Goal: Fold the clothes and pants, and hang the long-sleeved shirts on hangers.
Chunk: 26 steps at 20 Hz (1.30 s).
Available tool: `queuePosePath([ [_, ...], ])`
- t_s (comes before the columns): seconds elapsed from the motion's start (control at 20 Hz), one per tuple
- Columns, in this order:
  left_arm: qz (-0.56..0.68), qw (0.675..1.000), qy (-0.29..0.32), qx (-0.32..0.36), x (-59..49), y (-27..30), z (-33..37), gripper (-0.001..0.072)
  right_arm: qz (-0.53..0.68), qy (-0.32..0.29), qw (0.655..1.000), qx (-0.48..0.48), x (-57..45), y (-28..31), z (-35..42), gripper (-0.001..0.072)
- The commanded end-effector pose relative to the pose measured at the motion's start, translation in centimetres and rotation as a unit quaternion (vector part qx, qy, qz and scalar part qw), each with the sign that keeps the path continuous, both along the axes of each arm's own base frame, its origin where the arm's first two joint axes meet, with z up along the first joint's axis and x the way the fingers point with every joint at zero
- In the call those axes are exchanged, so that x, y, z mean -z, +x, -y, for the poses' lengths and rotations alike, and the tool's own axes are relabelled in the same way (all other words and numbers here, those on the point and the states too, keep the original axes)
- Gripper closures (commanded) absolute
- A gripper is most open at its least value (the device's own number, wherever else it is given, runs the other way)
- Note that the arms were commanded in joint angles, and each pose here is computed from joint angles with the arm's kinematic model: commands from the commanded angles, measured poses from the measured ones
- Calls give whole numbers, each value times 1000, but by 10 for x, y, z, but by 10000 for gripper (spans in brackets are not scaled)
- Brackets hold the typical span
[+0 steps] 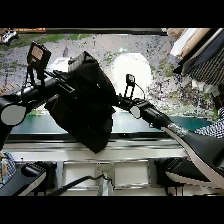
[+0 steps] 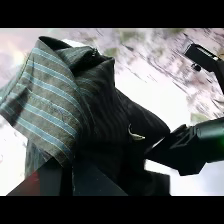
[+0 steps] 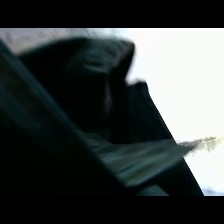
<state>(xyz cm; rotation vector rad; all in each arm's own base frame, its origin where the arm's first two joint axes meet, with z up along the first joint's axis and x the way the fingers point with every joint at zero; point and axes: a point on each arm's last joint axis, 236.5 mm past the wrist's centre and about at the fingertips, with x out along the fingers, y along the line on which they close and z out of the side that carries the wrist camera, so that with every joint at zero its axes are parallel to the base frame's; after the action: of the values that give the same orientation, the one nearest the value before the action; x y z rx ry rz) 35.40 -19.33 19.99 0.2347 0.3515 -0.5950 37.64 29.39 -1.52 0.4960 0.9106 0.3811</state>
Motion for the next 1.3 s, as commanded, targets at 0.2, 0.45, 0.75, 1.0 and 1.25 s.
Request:
queuePosePath([
  [0.2,123,991,-47,-38,-66,22,-10,686,304,5,951,-61,-237,6,11,683],
  [0.45,134,987,-82,-45,-94,16,-13,686,319,-48,944,-70,-315,-16,65,184],
  [0.75,118,990,-70,-36,-88,6,-13,686,12,93,996,3,-157,-39,41,170],
  [1.0,110,991,-67,-33,-84,5,-11,686,-97,247,951,161,-78,-28,38,95],
  [1.25,86,994,-54,-26,-72,1,-9,686,-181,304,916,187,-53,-21,-16,72],
])
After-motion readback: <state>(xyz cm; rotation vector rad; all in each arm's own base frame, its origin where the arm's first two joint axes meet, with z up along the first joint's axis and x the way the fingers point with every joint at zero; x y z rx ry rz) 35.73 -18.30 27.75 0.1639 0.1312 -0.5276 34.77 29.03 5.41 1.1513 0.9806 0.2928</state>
